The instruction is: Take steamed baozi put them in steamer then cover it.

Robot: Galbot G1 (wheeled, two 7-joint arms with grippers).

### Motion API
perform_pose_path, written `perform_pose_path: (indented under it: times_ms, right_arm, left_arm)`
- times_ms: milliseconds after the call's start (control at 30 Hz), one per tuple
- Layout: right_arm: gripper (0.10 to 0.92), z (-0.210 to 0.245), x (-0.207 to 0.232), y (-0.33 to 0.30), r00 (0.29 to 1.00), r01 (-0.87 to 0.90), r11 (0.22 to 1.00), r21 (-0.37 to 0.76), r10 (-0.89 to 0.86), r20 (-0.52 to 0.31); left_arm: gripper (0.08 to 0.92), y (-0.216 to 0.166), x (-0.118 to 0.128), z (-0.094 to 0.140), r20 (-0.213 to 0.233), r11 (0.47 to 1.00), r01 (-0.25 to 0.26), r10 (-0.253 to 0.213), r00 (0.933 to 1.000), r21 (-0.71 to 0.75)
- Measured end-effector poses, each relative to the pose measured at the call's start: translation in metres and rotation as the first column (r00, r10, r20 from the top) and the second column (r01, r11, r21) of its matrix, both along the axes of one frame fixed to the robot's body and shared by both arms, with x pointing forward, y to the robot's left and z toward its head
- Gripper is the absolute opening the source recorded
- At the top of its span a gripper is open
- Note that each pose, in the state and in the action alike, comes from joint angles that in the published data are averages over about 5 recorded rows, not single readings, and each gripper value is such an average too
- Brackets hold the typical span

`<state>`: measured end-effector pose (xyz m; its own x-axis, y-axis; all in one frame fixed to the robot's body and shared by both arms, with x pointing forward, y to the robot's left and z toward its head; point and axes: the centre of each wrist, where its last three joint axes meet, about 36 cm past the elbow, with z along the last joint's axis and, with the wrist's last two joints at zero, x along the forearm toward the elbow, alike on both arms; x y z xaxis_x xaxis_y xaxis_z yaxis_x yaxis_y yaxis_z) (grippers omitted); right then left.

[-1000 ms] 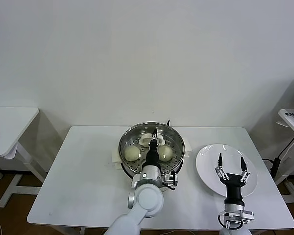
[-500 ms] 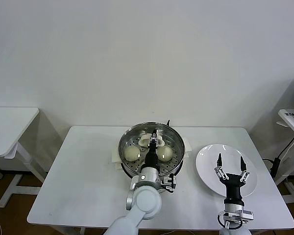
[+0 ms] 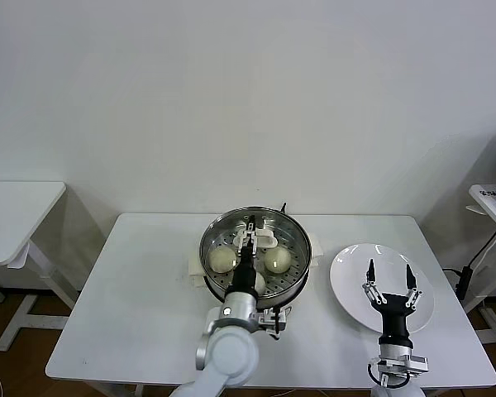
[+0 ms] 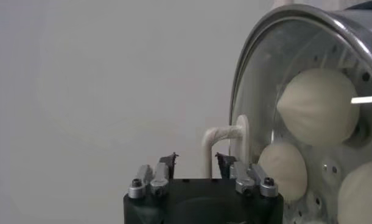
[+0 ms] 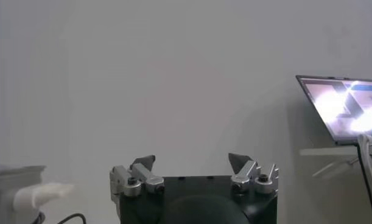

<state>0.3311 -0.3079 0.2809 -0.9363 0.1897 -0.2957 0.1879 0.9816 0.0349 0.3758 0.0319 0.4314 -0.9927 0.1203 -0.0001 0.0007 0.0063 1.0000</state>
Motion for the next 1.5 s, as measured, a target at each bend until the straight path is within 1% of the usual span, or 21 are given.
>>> perform_pose_path:
  times_ms: [167, 300, 367, 433, 500, 567, 667, 767, 900, 1000, 1100, 1167, 1267, 1367, 1500]
  right_arm:
    - [0.823, -0.001, 0.001, 0.003, 1.000, -0.005, 1.000, 0.002, 0.005, 0.000]
    - [0.823, -0.002, 0.001, 0.004, 1.000, -0.008, 1.000, 0.004, 0.008, 0.001]
    - [0.823, -0.002, 0.000, 0.005, 1.000, -0.011, 1.000, 0.003, 0.011, 0.001]
    - [0.823, -0.002, 0.000, 0.005, 1.000, -0.012, 1.000, 0.002, 0.012, 0.002]
    - [0.823, -0.001, -0.001, 0.005, 1.000, -0.014, 1.000, 0.001, 0.014, 0.002]
    - [0.823, 0.001, -0.002, 0.004, 1.000, -0.014, 1.000, -0.001, 0.014, 0.003]
    - [0.823, 0.004, -0.003, 0.003, 1.000, -0.015, 1.000, -0.005, 0.015, 0.002]
    - [0.823, 0.008, -0.004, 0.001, 1.000, -0.019, 1.000, -0.008, 0.019, -0.004]
    - [0.823, 0.017, -0.006, 0.001, 0.999, -0.028, 1.000, -0.007, 0.028, -0.019]
    - [0.823, 0.025, -0.006, 0.002, 0.999, -0.038, 0.999, -0.003, 0.038, -0.028]
    - [0.823, 0.032, -0.006, 0.005, 0.998, -0.048, 0.999, 0.005, 0.048, -0.038]
    - [0.823, 0.036, -0.007, 0.008, 0.997, -0.055, 0.998, 0.011, 0.055, -0.045]
    - [0.823, 0.041, -0.009, 0.011, 0.996, -0.067, 0.998, 0.020, 0.068, -0.053]
    - [0.823, 0.046, -0.009, 0.013, 0.995, -0.076, 0.997, 0.029, 0.078, -0.058]
    - [0.823, 0.051, -0.011, 0.014, 0.995, -0.083, 0.996, 0.034, 0.085, -0.059]
  left_arm:
    - [0.802, 0.015, -0.017, 0.006, -0.004, 1.000, 0.001, -0.001, 1.0000, -0.021]
    - [0.821, 0.026, -0.033, 0.016, 0.010, 0.998, 0.008, -0.008, 0.9999, -0.062]
    - [0.822, 0.031, -0.040, 0.023, 0.032, 0.995, 0.018, -0.015, 0.9994, -0.102]
    - [0.823, 0.038, -0.046, 0.029, 0.064, 0.987, 0.036, -0.027, 0.9976, -0.156]
    - [0.823, 0.046, -0.051, 0.035, 0.099, 0.973, 0.067, -0.046, 0.9940, -0.222]
    - [0.823, 0.055, -0.055, 0.039, 0.128, 0.947, 0.109, -0.073, 0.9891, -0.302]
    - [0.823, 0.071, -0.060, 0.040, 0.147, 0.880, 0.171, -0.117, 0.9822, -0.442]
    - [0.823, 0.091, -0.062, 0.037, 0.145, 0.783, 0.204, -0.145, 0.9786, -0.587]
    - [0.823, 0.117, -0.062, 0.028, 0.141, 0.635, 0.209, -0.156, 0.9776, -0.744]
    - [0.823, 0.135, -0.062, 0.019, 0.142, 0.532, 0.200, -0.148, 0.9787, -0.823]
    - [0.823, 0.151, -0.064, 0.008, 0.141, 0.445, 0.186, -0.133, 0.9810, -0.876]
    - [0.823, 0.160, -0.066, 0.002, 0.142, 0.401, 0.180, -0.122, 0.9823, -0.898]
    - [0.823, 0.171, -0.069, -0.007, 0.145, 0.352, 0.174, -0.107, 0.9836, -0.920]
    - [0.823, 0.179, -0.072, -0.014, 0.149, 0.313, 0.171, -0.093, 0.9844, -0.934]
    - [0.823, 0.187, -0.075, -0.021, 0.153, 0.276, 0.169, -0.076, 0.9853, -0.946]
